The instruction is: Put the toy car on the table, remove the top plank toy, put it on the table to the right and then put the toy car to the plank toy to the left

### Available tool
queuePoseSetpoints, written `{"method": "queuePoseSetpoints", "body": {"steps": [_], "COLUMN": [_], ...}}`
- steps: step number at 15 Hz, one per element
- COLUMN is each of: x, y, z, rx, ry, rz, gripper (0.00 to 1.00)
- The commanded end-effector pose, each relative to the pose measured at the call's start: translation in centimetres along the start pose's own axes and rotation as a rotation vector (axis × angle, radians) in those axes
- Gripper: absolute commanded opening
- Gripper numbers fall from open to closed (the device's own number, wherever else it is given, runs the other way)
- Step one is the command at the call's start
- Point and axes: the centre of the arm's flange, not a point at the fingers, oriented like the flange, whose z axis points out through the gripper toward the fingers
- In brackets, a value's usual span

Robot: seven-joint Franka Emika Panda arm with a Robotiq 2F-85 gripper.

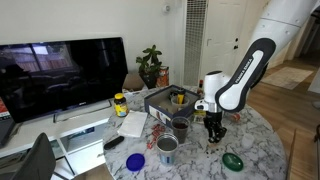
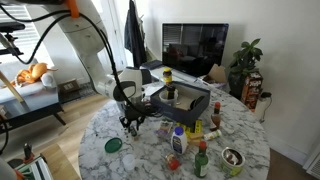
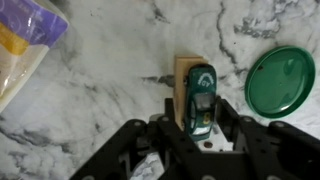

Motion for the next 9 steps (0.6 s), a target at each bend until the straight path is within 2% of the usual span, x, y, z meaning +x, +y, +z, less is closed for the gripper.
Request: {"method": "queuePoseSetpoints", "body": {"steps": [1,2,4,9], "x": [0.0,0.1,0.3,0.4], "y": [0.3,0.3,0.1,-0.2], "z": [0.7,0.5,-0.3,-3.1], "rx": [-0.01,-0.013,-0.026,-0.086], "ry": [0.002,-0.001,-0.012,-0.05], "rz": [0.005,0.005,-0.001,-0.02], "gripper": [0.18,0.09,0.06,0.07]}}
